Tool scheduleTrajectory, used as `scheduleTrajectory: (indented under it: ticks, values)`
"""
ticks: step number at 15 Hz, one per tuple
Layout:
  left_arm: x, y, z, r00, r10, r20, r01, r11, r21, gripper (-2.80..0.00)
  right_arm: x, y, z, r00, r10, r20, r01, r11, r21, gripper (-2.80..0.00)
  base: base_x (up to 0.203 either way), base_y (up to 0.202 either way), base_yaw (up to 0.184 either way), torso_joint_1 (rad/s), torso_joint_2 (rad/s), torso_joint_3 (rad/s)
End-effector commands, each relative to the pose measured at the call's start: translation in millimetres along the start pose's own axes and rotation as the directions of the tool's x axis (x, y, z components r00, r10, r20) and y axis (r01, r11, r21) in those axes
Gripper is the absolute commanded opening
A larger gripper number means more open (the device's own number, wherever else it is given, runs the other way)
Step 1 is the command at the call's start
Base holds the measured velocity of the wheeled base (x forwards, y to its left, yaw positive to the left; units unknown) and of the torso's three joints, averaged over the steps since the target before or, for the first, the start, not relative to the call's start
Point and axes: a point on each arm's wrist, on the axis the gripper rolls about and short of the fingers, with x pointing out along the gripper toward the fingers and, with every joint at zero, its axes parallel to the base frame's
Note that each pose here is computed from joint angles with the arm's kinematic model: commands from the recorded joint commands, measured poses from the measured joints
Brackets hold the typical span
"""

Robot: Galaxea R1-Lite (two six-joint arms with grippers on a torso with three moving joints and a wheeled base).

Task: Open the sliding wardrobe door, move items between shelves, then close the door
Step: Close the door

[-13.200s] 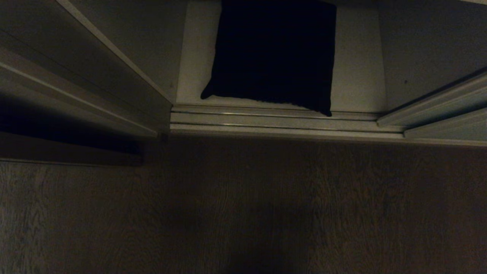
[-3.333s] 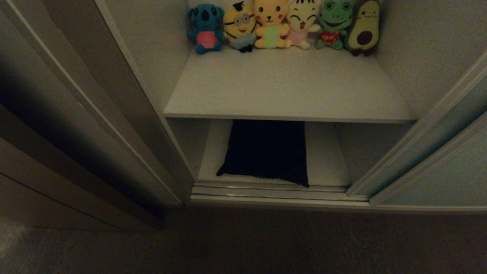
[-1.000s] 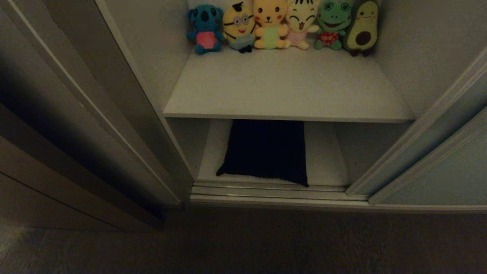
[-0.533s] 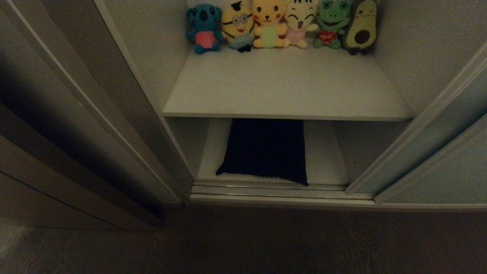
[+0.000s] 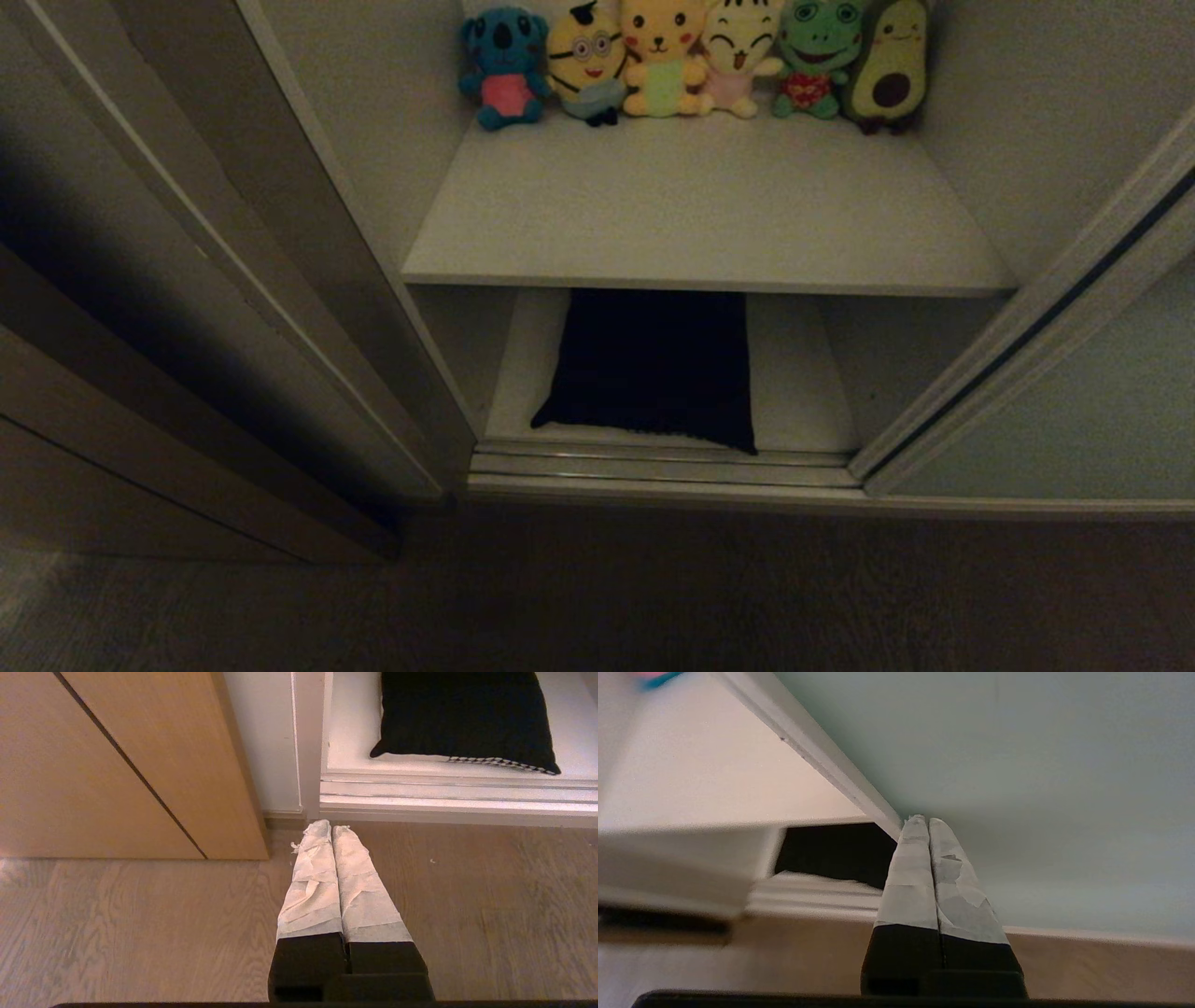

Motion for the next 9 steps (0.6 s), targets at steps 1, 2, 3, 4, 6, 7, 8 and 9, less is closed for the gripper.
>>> scheduleTrajectory:
  ticks: [1,2,3,4,6,7,8,9]
  values:
    - [0.1,0.0,0.2,1.0,0.0,0.0,0.0,1.0,-0.001,-2.8,-6.6,30.1,-1.4,0.998,0.063,0.009,-0.063,0.998,-0.028,-2.8,0.0,0.0,0.0,0.0,0.0,0.0]
    - [0.1,0.0,0.1,1.0,0.0,-0.001,0.0,1.0,0.0,-2.8,-8.9,39.7,-3.7,0.996,0.088,0.007,-0.088,0.996,-0.034,-2.8,0.0,0.0,0.0,0.0,0.0,0.0]
    - [0.1,0.0,0.1,1.0,0.0,-0.001,0.0,1.0,0.0,-2.8,-13.1,49.2,-5.1,0.994,0.109,0.008,-0.108,0.993,-0.042,-2.8,0.0,0.0,0.0,0.0,0.0,0.0]
    - [0.1,0.0,0.1,1.0,0.0,-0.001,0.0,1.0,0.0,-2.8,-18.0,58.9,-8.7,0.991,0.131,0.005,-0.131,0.99,-0.046,-2.8,0.0,0.0,0.0,0.0,0.0,0.0]
    - [0.1,0.0,0.1,1.0,0.0,-0.001,0.0,1.0,0.0,-2.8,-29.7,76.4,-28.5,0.984,0.177,-0.022,-0.178,0.983,-0.039,-2.8,0.0,0.0,0.0,0.0,0.0,0.0]
    - [0.1,0.0,0.1,1.0,0.0,-0.001,0.0,1.0,0.0,-2.8,-36.4,86.4,-39.9,0.977,0.209,-0.038,-0.211,0.977,-0.043,-2.8,0.0,0.0,0.0,0.0,0.0,0.0]
    - [0.1,0.0,0.1,1.0,0.0,-0.001,0.0,1.0,-0.001,-2.8,-43.8,95.4,-51.6,0.97,0.239,-0.054,-0.242,0.969,-0.054,-2.8,0.0,0.0,0.0,0.0,0.0,0.0]
    - [0.1,0.0,0.1,1.0,0.0,-0.001,0.0,1.0,-0.001,-2.8,-51.3,101.8,-59.7,0.965,0.255,-0.061,-0.259,0.963,-0.069,-2.8,0.0,0.0,0.0,0.0,0.0,0.0]
